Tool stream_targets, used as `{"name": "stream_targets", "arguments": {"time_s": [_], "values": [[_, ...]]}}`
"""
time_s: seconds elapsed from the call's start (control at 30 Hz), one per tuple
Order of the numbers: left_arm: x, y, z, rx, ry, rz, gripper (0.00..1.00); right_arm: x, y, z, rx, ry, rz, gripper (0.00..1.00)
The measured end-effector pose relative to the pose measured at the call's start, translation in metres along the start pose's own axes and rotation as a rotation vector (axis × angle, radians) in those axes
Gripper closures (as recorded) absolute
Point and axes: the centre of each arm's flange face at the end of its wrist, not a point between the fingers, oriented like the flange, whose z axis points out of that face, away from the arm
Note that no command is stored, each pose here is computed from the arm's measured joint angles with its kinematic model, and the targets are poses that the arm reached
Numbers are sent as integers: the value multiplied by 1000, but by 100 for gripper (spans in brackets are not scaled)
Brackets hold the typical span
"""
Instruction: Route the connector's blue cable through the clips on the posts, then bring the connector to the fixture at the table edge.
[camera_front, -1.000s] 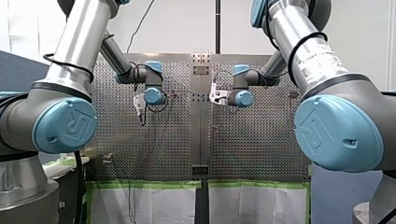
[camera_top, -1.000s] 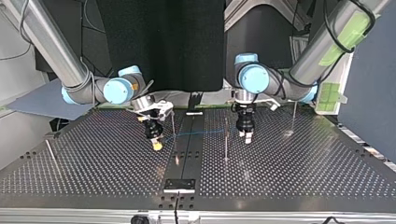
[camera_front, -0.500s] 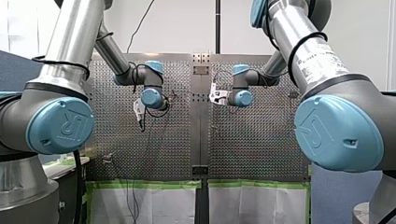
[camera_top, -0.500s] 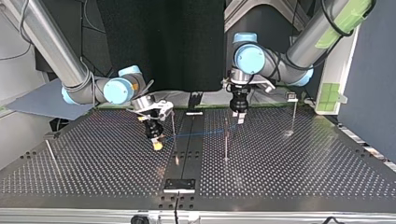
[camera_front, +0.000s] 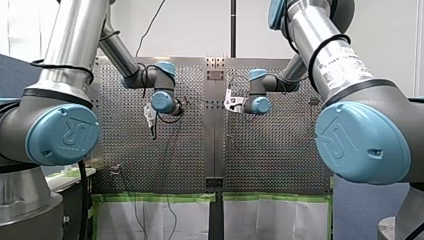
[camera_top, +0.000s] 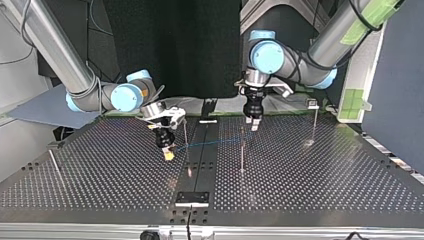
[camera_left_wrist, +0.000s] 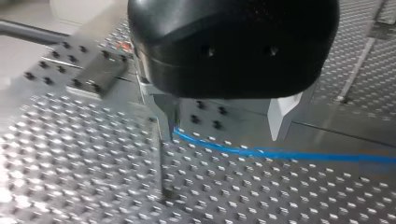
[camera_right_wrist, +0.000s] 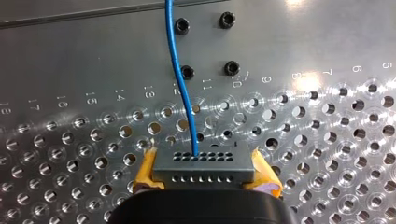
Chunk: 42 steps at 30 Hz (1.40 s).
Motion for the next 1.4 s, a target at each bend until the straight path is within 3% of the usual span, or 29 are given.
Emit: {"name": "stream_targets", "arguments": {"time_s": [0.17,0.47,0.8,1.4], "values": [[-7,-2,-3,2,-3,1,0,0,0,-1,-1,-6,1,100],[-3,-8,-14,13,47,49,0,-1,0,-1,-2,-11,2,100],[-29,-20,-24,45,1,39,0,-1,4,-2,-7,-17,4,100],[-32,-26,-29,66,0,54,0,-1,4,-2,-6,-18,5,100]]}}
